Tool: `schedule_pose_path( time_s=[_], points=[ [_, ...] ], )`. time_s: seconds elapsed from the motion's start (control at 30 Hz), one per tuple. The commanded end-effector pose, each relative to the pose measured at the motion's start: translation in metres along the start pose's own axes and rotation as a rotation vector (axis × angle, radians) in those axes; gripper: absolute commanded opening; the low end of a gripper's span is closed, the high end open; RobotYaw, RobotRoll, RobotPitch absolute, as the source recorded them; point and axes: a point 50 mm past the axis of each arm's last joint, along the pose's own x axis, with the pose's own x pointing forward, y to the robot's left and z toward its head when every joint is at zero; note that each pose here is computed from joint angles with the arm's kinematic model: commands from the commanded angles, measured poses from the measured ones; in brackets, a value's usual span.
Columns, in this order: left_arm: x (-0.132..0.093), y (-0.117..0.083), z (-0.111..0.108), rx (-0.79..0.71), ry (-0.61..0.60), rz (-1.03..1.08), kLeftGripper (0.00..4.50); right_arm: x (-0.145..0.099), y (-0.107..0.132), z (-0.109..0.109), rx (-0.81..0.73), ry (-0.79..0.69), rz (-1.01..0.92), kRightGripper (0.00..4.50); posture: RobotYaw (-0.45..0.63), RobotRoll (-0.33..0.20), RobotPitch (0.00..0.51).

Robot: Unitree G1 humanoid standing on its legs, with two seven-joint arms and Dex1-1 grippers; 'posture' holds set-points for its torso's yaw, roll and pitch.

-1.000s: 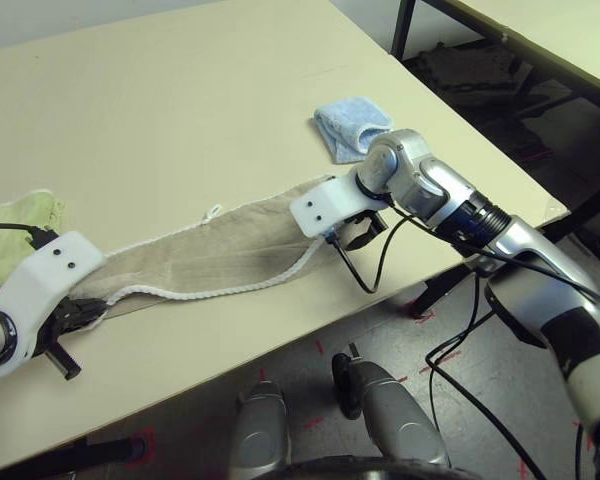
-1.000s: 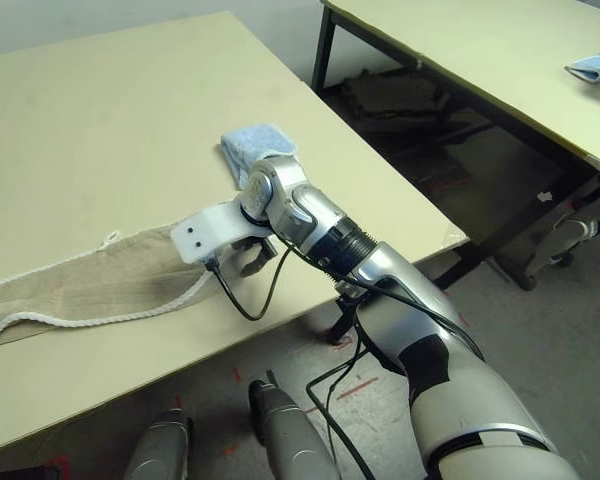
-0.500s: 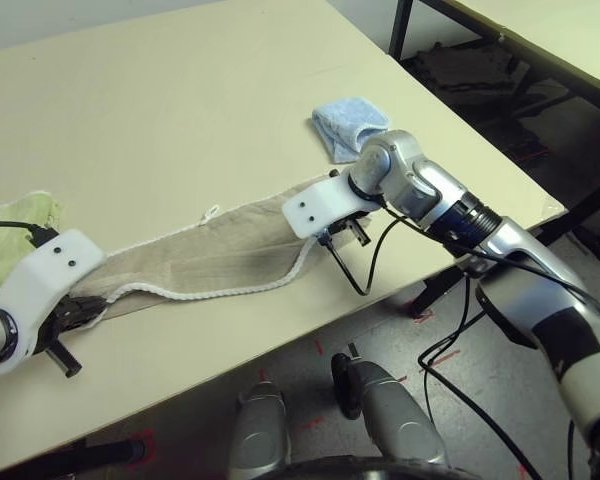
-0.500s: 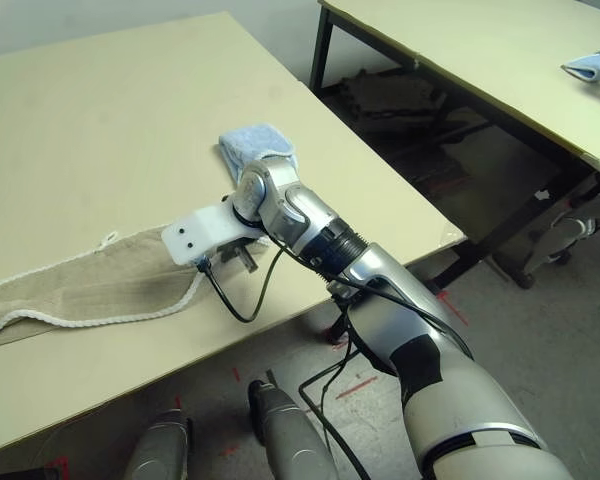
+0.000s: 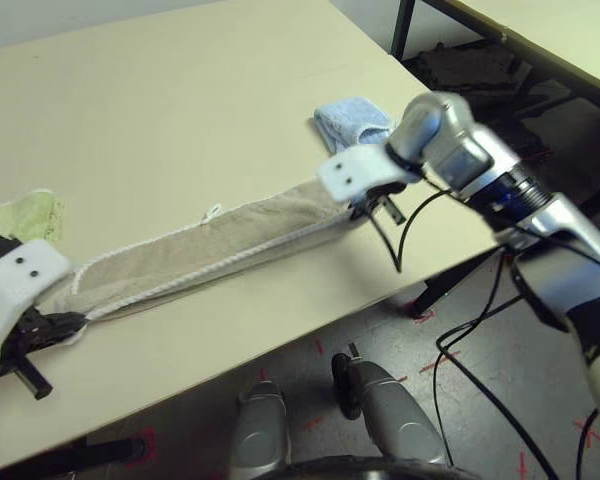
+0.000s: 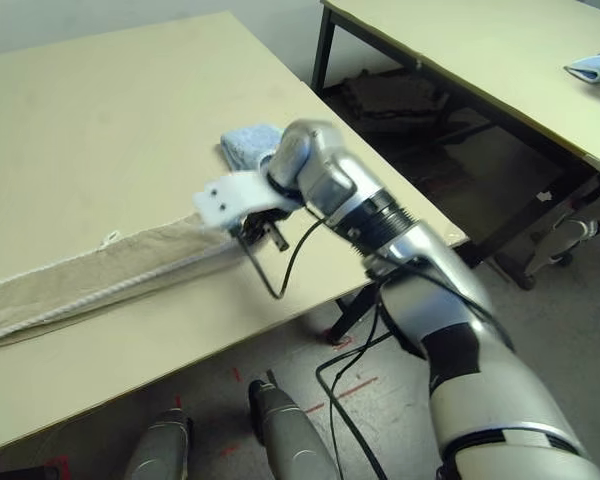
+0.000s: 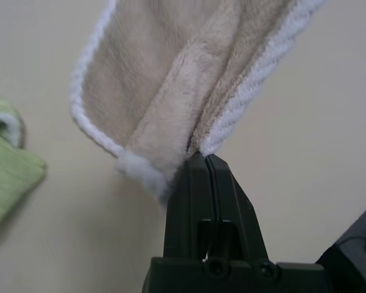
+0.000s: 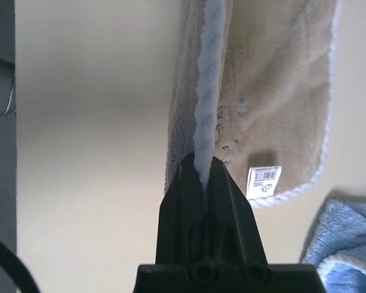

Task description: Fold the towel and set it aside.

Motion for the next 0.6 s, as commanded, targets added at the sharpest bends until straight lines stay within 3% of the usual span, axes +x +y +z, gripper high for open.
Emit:
schedule_pose_path(
  time_s=[0.03,0.13,0.27,0.43,0.5,0.6],
  points=[
    [-0.009,-0.007,0.002,-0.018,-0.031,-0.048,0.0,-0.004,0.006,-0.008,0.018,-0.054,0.014,0.04,-0.02,0.0,0.178],
    [-0.013,-0.021,0.005,-0.035,-0.018,-0.152,0.0,-0.007,0.013,-0.009,0.031,-0.074,0.054,0.04,-0.02,0.0,0.181],
    [-0.026,-0.053,0.001,-0.042,0.089,-0.402,0.0,-0.01,0.028,-0.012,0.061,-0.083,0.149,0.04,-0.01,0.0,0.182],
    [-0.04,-0.058,0.018,-0.085,0.037,-0.595,0.0,-0.016,0.032,-0.006,0.142,-0.15,0.231,0.04,-0.01,0.0,0.186],
    [-0.034,-0.033,0.027,-0.105,-0.02,-0.538,0.0,-0.019,0.005,-0.005,0.175,-0.174,0.136,0.04,-0.01,0.0,0.186],
    [-0.017,0.016,0.024,-0.058,-0.001,-0.328,0.0,-0.019,-0.04,-0.001,0.259,-0.191,-0.212,0.04,-0.02,0.0,0.191]
  ],
)
